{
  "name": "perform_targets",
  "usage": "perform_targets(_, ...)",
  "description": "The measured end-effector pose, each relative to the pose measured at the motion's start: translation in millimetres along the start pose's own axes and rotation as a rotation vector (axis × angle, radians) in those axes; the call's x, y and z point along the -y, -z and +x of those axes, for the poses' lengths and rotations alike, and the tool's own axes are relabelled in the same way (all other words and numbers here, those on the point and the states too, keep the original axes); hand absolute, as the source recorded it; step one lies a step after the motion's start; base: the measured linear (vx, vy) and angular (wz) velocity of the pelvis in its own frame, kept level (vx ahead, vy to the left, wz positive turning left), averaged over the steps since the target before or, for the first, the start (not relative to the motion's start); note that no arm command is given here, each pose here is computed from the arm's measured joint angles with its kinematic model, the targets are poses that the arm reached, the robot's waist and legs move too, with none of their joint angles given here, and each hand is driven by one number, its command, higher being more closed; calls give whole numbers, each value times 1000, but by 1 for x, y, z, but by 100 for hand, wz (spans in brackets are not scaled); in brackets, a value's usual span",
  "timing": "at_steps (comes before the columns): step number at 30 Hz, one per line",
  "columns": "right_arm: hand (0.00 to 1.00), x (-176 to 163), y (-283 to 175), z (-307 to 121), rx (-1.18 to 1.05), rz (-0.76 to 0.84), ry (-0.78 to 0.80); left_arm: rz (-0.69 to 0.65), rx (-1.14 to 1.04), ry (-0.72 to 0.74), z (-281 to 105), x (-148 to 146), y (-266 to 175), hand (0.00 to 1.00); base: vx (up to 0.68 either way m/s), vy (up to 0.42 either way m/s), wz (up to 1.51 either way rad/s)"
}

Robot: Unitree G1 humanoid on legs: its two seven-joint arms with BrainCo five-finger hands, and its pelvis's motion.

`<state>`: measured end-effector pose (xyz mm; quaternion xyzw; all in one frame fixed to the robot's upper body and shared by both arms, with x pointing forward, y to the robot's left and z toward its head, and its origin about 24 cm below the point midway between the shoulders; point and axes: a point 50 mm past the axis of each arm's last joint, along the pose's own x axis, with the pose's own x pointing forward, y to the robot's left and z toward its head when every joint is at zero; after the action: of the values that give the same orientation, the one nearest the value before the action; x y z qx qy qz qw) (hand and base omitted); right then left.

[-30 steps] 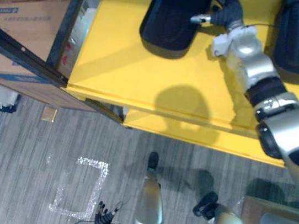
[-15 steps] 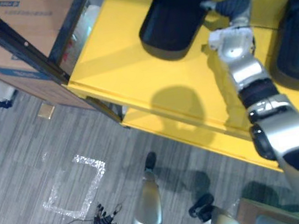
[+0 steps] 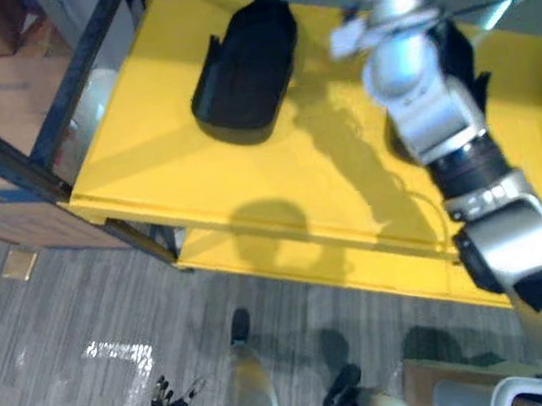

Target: Walk over and take plastic housings, then place them on the shelf

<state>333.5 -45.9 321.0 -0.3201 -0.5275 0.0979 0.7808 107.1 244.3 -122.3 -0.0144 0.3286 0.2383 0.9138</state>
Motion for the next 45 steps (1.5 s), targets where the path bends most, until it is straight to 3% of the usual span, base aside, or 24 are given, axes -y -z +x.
perform_targets(1, 0, -33, -1, -10, -37, 75, -228, 20, 2, 5, -1, 0, 1, 0, 115, -46, -2)
perform_targets(4, 0, -83, -5, -31, -85, 101, -573, 61, 8, 23, -2, 5, 2, 0, 80, -38, 7)
perform_targets(8, 0, -106, 2, -46, -105, -72, -829, 90, -16, 11, -5, 0, 8, 0, -8, -12, -2)
perform_targets(13, 0, -109, 20, -58, -165, -246, -1002, 92, -77, -24, -12, -9, 21, 0, -22, 0, -1)
perform_targets(23, 0, -59, 60, -52, -322, -418, -970, 106, -125, -49, -14, -15, 26, 0, -7, -1, 0)
perform_targets(33, 0, -53, 70, -58, -369, -410, -992, 108, -144, -46, -13, -13, 26, 0, 0, 0, 0)
perform_targets(45, 0, -62, 87, -87, -345, -504, -1155, 106, -160, -44, -13, -12, 27, 0, -9, -3, 0)
